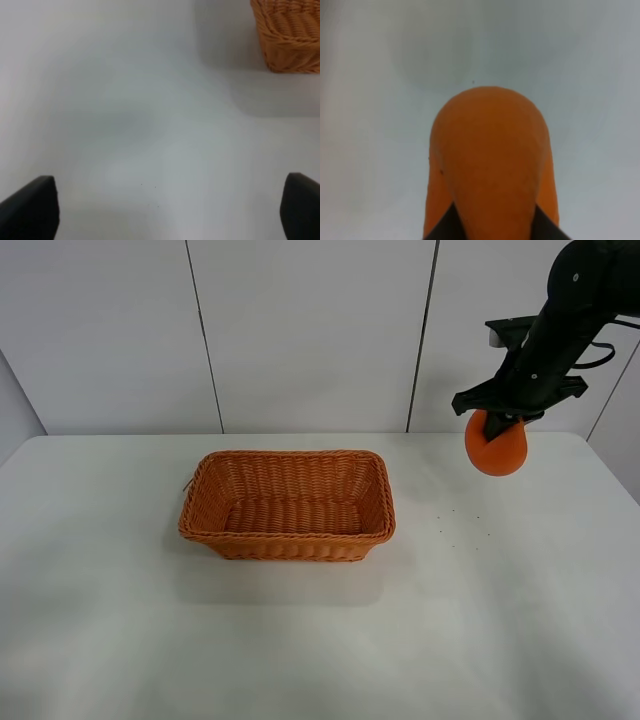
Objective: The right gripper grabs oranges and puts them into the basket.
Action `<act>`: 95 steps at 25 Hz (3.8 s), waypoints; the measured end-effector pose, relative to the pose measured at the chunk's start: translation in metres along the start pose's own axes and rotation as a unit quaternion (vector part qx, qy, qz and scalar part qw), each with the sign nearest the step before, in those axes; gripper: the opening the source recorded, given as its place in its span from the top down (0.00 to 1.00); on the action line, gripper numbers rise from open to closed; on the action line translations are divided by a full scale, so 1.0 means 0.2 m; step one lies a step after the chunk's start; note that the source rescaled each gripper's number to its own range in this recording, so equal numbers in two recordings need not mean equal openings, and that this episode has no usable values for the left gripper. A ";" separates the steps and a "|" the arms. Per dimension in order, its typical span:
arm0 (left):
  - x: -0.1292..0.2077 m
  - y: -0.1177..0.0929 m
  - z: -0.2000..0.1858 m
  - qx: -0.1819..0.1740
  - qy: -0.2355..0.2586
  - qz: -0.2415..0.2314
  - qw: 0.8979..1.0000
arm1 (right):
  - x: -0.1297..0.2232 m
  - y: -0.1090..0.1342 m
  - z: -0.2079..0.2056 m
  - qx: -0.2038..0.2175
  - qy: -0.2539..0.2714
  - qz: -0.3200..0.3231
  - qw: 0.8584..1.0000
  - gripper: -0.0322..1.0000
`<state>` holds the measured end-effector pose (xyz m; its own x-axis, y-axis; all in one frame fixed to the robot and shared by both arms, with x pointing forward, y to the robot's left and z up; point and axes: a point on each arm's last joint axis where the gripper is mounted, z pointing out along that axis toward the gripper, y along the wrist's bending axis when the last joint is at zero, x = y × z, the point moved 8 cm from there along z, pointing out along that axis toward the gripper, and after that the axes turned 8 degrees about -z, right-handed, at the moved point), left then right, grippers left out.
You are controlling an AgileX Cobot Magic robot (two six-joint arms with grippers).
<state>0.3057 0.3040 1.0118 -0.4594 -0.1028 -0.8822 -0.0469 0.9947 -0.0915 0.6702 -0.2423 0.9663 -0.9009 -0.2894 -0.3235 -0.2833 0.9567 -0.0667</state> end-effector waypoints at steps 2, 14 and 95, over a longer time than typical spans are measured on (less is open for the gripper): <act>0.00 0.00 0.00 0.000 0.000 0.000 1.000 | 0.00 0.04 -0.02 -0.003 0.006 -0.009 1.000 0.97; 0.00 0.00 0.00 0.000 0.000 0.000 1.000 | -0.31 0.81 -0.19 -0.060 -0.089 -0.152 0.983 0.97; 0.00 0.00 0.00 0.000 0.000 0.000 1.000 | 0.89 0.04 -0.46 -0.008 0.068 0.075 0.995 0.15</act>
<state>0.3057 0.3040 1.0118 -0.4594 -0.1028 -0.8822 -0.0469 0.9947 -0.0915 0.4763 -0.2888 0.9949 -0.9693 -0.1458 -0.1977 -0.1464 0.9892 -0.0120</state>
